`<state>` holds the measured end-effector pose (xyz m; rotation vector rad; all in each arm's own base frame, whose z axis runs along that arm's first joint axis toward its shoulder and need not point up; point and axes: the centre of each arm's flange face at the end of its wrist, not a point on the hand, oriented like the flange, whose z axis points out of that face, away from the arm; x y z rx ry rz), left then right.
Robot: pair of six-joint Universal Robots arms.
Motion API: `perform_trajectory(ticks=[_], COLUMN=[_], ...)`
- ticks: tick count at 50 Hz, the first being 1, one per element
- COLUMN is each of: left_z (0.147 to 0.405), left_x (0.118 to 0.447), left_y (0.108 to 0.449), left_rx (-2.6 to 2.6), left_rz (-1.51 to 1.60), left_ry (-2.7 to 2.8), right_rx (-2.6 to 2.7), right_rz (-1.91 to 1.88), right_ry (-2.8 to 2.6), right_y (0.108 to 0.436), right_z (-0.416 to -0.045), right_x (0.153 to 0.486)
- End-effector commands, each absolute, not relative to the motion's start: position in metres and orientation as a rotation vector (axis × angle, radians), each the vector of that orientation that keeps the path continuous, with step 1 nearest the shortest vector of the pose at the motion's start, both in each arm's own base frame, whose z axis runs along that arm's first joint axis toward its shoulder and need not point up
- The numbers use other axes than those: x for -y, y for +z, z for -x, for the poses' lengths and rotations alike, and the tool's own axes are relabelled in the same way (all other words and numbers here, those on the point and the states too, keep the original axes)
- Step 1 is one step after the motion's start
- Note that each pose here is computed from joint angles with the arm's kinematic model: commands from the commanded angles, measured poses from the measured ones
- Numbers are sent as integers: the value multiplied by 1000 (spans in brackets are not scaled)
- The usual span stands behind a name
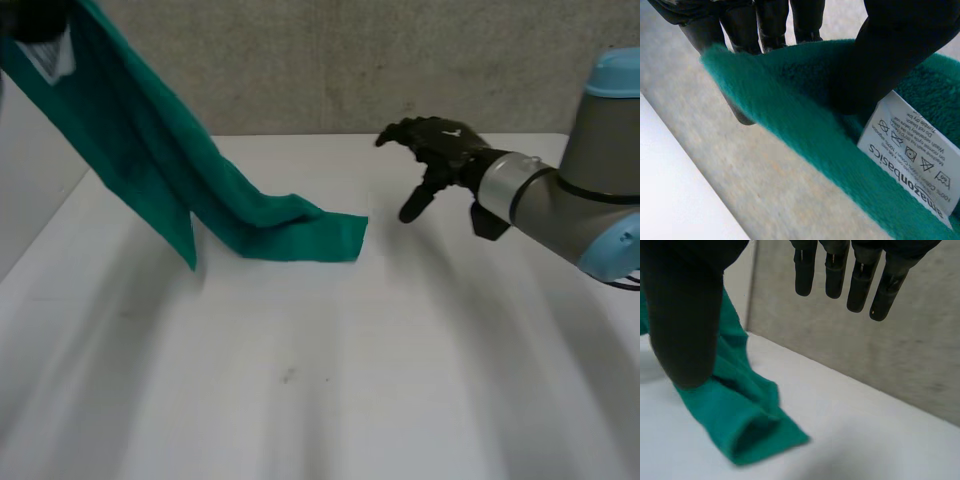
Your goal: Fold the towel.
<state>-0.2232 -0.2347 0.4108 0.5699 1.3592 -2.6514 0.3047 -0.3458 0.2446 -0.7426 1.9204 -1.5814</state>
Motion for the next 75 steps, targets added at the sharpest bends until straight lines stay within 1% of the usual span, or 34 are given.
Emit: perform_trajectory(ticks=[1,4,9,10,14,16,20,21,23,26,28,29,31,32,35,37,38,40,42,44,45,47,49,50,51,54,57,61,62,64,65,68,71,75], left_z=[228,228,230,230,232,232,230,230,229,226,224,224,227,228,232,237,237,245,247,260,264,269,271,272,273,272,272,270,269,269,269,268,266,265], left_x=[201,194,192,193,196,198,204,204,210,228,237,241,253,257,267,271,271,283,285,285,284,282,281,281,280,279,277,276,276,276,276,274,270,266], left_y=[431,432,425,424,416,414,409,409,405,397,393,390,380,377,362,352,352,320,312,281,273,252,238,230,219,210,203,204,205,205,206,209,210,210], left_rx=[-1284,-1290,-1317,-1321,-1350,-1356,-1376,-1376,-1391,-1425,-1437,-1440,-1466,-1472,-1510,-1543,-1543,-1654,-1682,-1784,-1808,-1871,-1914,-1936,-1971,-1997,-2019,-2021,-2019,-2021,-2021,-2018,-2015,-2019], left_rz=[-628,-642,-667,-668,-683,-683,-682,-682,-679,-664,-655,-653,-655,-656,-668,-686,-686,-737,-752,-831,-852,-903,-928,-942,-960,-973,-985,-980,-975,-976,-974,-973,-971,-979], left_ry=[-2737,-2745,-2735,-2732,-2714,-2708,-2684,-2684,-2667,-2619,-2603,-2597,-2579,-2575,-2554,-2541,-2541,-2471,-2455,-2391,-2375,-2325,-2286,-2265,-2230,-2201,-2178,-2174,-2178,-2176,-2179,-2182,-2182,-2179], right_rx=[-1811,-1772,-1752,-1747,-1752,-1767,-1840,-1858,-1881,-1896,-1851,-1787,-1720,-1674,-1664,-1708,-1764,-1901,-1992,-2080,-2080,-2224,-2258,-2293,-2312,-2362,-2366,-2310,-2277,-2260,-2237,-2233,-2248,-2326], right_rz=[780,807,816,819,835,804,692,658,628,616,630,637,648,654,693,743,805,918,1000,1088,1089,1244,1278,1302,1307,1306,1293,1176,1121,1106,1068,1070,1121,1344], right_ry=[-1359,-1286,-1215,-1141,-1115,-1173,-1403,-1517,-1651,-1867,-1962,-2053,-2130,-2194,-2233,-2218,-2182,-2076,-1990,-1893,-1893,-1681,-1598,-1517,-1481,-1412,-1413,-1565,-1630,-1652,-1705,-1735,-1711,-1583], right_y=[220,208,192,175,163,165,189,206,226,266,288,310,330,345,357,353,345,319,299,277,277,232,214,196,187,170,168,200,216,222,237,244,242,210], right_z=[-355,-379,-401,-418,-429,-428,-414,-402,-384,-351,-340,-332,-323,-316,-307,-302,-299,-294,-290,-286,-286,-279,-280,-281,-281,-279,-279,-277,-275,-274,-269,-265,-263,-262], right_x=[329,314,300,286,275,284,312,325,340,356,354,349,339,328,307,295,283,267,258,250,250,233,228,225,225,229,232,239,240,241,246,255,262,284])
